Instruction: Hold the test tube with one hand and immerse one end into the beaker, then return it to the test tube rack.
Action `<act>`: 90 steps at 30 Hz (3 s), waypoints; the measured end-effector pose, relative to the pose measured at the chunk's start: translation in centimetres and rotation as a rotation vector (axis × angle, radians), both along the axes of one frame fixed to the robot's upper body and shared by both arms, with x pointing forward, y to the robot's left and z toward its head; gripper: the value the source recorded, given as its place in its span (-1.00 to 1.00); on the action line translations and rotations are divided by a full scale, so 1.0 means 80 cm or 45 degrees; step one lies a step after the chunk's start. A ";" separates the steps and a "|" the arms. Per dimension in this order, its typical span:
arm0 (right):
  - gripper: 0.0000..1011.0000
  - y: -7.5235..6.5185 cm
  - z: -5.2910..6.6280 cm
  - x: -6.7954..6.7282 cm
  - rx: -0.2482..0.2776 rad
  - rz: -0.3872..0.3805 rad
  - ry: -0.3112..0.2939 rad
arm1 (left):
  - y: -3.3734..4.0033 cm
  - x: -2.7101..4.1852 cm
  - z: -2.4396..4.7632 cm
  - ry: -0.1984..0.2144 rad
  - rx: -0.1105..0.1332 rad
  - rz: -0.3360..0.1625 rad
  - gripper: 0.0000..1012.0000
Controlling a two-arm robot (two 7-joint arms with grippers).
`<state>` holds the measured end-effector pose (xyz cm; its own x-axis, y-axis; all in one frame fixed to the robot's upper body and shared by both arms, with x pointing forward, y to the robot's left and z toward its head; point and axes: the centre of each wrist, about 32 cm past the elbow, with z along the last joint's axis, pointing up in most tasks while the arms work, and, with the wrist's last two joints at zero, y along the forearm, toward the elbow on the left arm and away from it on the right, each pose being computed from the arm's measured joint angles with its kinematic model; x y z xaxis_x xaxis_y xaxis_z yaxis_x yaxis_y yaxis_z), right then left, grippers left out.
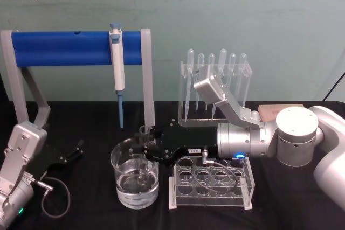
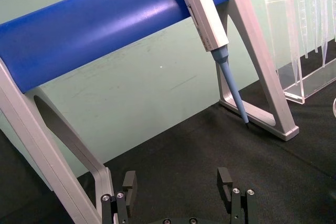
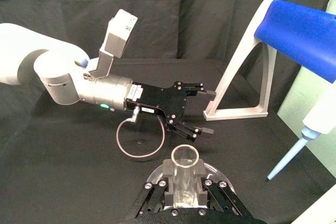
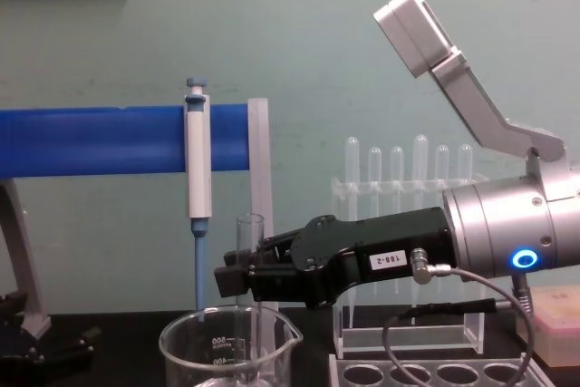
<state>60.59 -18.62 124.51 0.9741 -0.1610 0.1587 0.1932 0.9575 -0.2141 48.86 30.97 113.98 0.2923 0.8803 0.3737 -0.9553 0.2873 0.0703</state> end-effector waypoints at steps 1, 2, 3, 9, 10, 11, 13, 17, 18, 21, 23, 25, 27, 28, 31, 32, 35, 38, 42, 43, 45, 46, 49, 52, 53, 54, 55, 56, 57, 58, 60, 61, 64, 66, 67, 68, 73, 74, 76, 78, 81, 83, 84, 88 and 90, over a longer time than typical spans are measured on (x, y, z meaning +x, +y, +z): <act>-0.55 0.000 0.000 0.000 0.000 0.000 0.000 | 0.0000 0.0000 0.0000 0.000 0.000 0.000 0.98; -0.55 0.000 0.000 0.000 0.000 0.000 0.000 | 0.0000 0.0000 0.0000 0.000 0.000 0.000 0.98; -0.55 0.000 0.000 0.000 0.000 0.000 0.000 | 0.0000 0.0000 0.0000 0.000 0.000 0.000 0.98; -0.55 0.000 0.000 0.000 0.000 0.000 0.000 | 0.0000 0.0000 0.0000 0.000 0.000 0.000 0.98; -0.55 0.000 0.000 0.000 0.000 0.000 0.000 | 0.0000 0.0000 0.0000 0.000 0.000 0.000 0.98; -0.55 0.000 0.000 0.000 0.000 0.000 0.000 | 0.0000 0.0000 0.0000 0.000 0.000 0.000 0.98; -0.55 0.000 0.000 0.000 0.000 0.000 0.000 | 0.0000 0.0000 0.0000 0.000 0.000 0.000 0.98; -0.55 0.000 0.000 0.000 0.000 0.000 0.000 | 0.0000 0.0000 0.0000 0.000 0.000 0.000 0.98; -0.55 0.000 0.000 0.000 0.000 0.000 0.000 | 0.0000 0.0000 0.0000 0.000 0.000 0.000 0.98; -0.55 0.000 0.000 0.000 0.000 0.000 0.000 | 0.0000 0.0000 0.0000 0.000 0.000 0.000 0.98; -0.55 0.000 0.000 0.000 0.000 0.000 0.000 | 0.0000 0.0000 0.0000 0.000 0.000 0.000 0.98; -0.55 0.000 0.000 0.000 0.000 0.000 0.000 | 0.0000 0.0000 0.0000 0.000 0.000 0.000 0.98; -0.55 0.000 0.000 0.000 0.000 0.000 0.000 | 0.0000 0.0000 0.0000 0.000 0.000 0.000 0.98; -0.55 0.000 0.000 0.000 0.000 0.000 0.000 | 0.0000 0.0000 0.0000 0.000 0.000 0.000 0.98; -0.55 0.000 0.000 0.000 0.000 0.000 0.000 | 0.0000 0.0000 0.0000 0.000 0.000 0.000 0.98; -0.55 0.000 0.000 0.000 0.000 0.000 0.000 | 0.0000 0.0000 0.0000 0.000 0.000 0.000 0.98; -0.55 0.000 0.000 0.000 0.000 0.000 0.000 | 0.0000 0.0000 0.0000 0.000 0.000 0.000 0.98; -0.55 0.000 0.000 0.000 0.000 0.000 0.000 | 0.0000 0.0000 0.0000 0.000 0.000 0.000 0.98; -0.55 0.000 0.000 0.000 0.000 0.000 0.000 | 0.0000 0.0000 0.0000 0.000 0.000 0.000 0.98; -0.55 0.000 0.000 0.000 0.000 0.000 0.000 | 0.0000 0.0000 0.0000 0.000 0.000 0.000 0.98; -0.55 0.000 0.000 0.000 0.000 0.000 0.000 | 0.0000 0.0000 0.0000 0.000 0.000 0.000 0.98; -0.55 0.000 0.000 0.000 0.000 0.000 0.000 | 0.0000 0.0000 0.0000 0.000 0.000 0.000 0.98; -0.55 0.000 0.000 0.000 0.000 0.000 0.000 | 0.0000 0.0000 0.0000 0.000 0.000 0.000 0.98; -0.55 0.000 0.000 0.000 0.000 0.000 0.000 | 0.0000 0.0000 0.0000 0.000 0.000 0.000 0.98; -0.55 0.000 0.000 0.000 0.000 0.000 0.000 | 0.0000 0.0000 0.0000 0.000 0.000 0.000 0.98; -0.55 0.000 0.000 0.000 0.000 0.000 0.000 | 0.0000 0.0000 0.0000 0.000 0.000 0.000 0.98; -0.55 0.000 0.000 0.000 0.000 0.000 0.000 | 0.0000 0.0000 0.0000 0.000 0.000 0.000 0.98; -0.55 0.000 0.000 0.000 0.000 0.000 0.000 | 0.0000 0.0000 0.0000 0.000 0.000 0.000 0.98; -0.55 0.000 0.000 0.000 0.000 0.000 0.000 | 0.0000 0.0000 0.0000 0.000 0.000 0.000 0.98; -0.55 0.000 0.000 0.000 0.000 0.000 0.000 | 0.0000 0.0000 0.0000 0.000 0.000 0.000 0.98; -0.55 0.000 0.000 0.000 0.000 0.000 0.000 | 0.0000 0.0000 0.0000 0.000 0.000 0.000 0.98; -0.55 0.000 0.000 0.000 0.000 0.000 0.000 | 0.0000 0.0000 0.0000 0.000 0.000 0.000 0.98; -0.55 0.000 0.000 0.000 0.000 0.000 0.000 | 0.0000 0.0000 0.0000 0.000 0.000 0.000 0.98; -0.55 0.000 0.000 0.000 0.000 0.000 0.000 | 0.0000 0.0000 0.0000 0.000 0.000 0.000 0.98; -0.55 0.000 0.000 0.000 0.000 0.000 0.000 | 0.0000 0.0000 0.0000 0.000 0.000 0.000 0.98; -0.55 0.000 0.000 0.000 0.000 0.000 0.000 | 0.0000 0.0000 0.0000 0.000 0.000 0.000 0.98; -0.55 0.000 0.000 0.000 0.000 0.000 0.000 | 0.0000 0.0000 0.0000 0.000 0.000 0.000 0.98; -0.55 0.000 0.000 0.000 0.000 0.000 0.000 | 0.0000 0.0000 0.0000 0.000 0.000 0.000 0.98; -0.55 0.000 0.000 0.000 0.000 0.000 0.000 | 0.0000 0.0000 0.0000 0.000 0.000 0.000 0.98; -0.55 0.000 0.000 0.000 0.000 0.000 0.000 | 0.0000 0.0000 0.0000 0.000 0.000 0.000 0.98; -0.55 0.000 0.000 0.000 0.000 0.000 0.000 | 0.0000 0.0000 0.0000 0.000 0.000 0.000 0.98; -0.55 0.000 0.000 0.000 0.000 0.001 0.000 | 0.0000 0.0000 0.0000 0.000 0.000 0.000 0.98; -0.55 0.000 0.001 0.000 0.001 0.002 0.000 | 0.0000 0.0000 0.0000 0.000 0.000 0.000 0.98; -0.55 0.000 0.007 -0.001 0.005 0.010 -0.004 | 0.0000 0.0000 0.0000 0.000 0.000 0.000 0.98; -0.55 -0.001 0.014 -0.003 0.011 0.014 -0.008 | 0.0000 0.0000 0.0000 0.000 0.000 0.000 0.98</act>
<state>60.38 -18.67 125.59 0.9748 -0.1514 0.1637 0.1837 0.9614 -0.2048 48.86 30.97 113.98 0.2922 0.8803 0.3737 -0.9553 0.2873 0.0703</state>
